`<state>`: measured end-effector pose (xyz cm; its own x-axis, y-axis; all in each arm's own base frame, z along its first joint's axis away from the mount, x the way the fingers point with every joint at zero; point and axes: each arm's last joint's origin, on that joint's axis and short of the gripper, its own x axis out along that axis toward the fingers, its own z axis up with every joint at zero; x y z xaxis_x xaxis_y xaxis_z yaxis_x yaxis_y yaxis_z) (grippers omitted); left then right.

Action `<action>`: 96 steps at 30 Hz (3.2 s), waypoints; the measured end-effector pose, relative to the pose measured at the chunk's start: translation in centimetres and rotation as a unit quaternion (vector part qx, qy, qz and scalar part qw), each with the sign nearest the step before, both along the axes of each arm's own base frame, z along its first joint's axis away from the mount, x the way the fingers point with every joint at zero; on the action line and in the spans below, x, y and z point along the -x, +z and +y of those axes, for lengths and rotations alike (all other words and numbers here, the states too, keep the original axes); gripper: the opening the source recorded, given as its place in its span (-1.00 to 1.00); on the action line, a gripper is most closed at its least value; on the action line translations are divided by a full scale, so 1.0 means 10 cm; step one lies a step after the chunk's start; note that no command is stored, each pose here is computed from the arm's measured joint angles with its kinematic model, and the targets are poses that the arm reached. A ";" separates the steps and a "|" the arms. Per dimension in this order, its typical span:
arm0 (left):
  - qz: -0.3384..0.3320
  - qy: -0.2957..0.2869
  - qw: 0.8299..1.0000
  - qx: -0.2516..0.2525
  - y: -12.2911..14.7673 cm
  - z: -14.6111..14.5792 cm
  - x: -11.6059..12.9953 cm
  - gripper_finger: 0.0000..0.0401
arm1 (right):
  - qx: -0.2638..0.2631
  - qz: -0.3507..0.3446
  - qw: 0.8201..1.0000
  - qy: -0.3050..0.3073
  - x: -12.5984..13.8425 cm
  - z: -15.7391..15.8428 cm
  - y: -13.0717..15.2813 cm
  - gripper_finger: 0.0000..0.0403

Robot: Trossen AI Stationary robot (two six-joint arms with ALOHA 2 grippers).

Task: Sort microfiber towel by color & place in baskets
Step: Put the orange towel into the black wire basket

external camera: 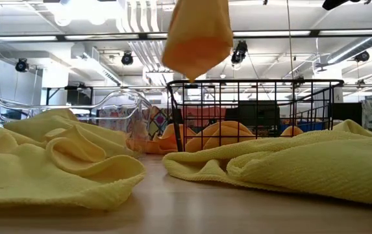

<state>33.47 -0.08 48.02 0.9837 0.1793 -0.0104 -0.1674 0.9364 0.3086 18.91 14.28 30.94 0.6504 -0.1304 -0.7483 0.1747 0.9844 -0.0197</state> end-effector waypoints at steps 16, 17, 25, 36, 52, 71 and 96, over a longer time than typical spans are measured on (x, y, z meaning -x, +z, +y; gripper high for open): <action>0.061 -0.002 0.997 0.041 -0.62 0.18 -0.57 -1.00 | 0.018 -0.003 1.000 -0.002 0.00 -0.01 -0.04 0.04; 0.066 -0.005 0.997 0.044 -0.66 0.18 -0.60 -1.00 | 0.019 -0.002 1.000 -0.002 0.00 -0.01 -0.04 0.04; 0.056 -0.021 0.995 0.079 -1.08 0.19 -0.63 -1.00 | 0.018 -0.005 1.000 -0.004 0.00 -0.01 -0.06 0.04; 0.015 -0.020 0.992 0.120 -1.47 0.20 -0.49 -1.00 | 0.032 -0.012 0.999 -0.024 0.00 -0.03 -0.13 0.04; 0.038 0.028 0.991 0.127 -1.90 0.35 -0.32 -1.00 | 0.030 -0.013 0.999 -0.027 0.00 -0.02 -0.17 0.04; 0.110 -0.009 0.976 0.188 -2.27 0.30 -0.36 -1.00 | 0.041 -0.024 0.998 -0.035 -0.01 -0.03 -0.18 0.04; 0.228 0.025 0.934 0.273 -2.84 0.30 -0.45 -1.00 | 0.053 -0.040 0.997 -0.046 -0.02 -0.03 -0.18 0.04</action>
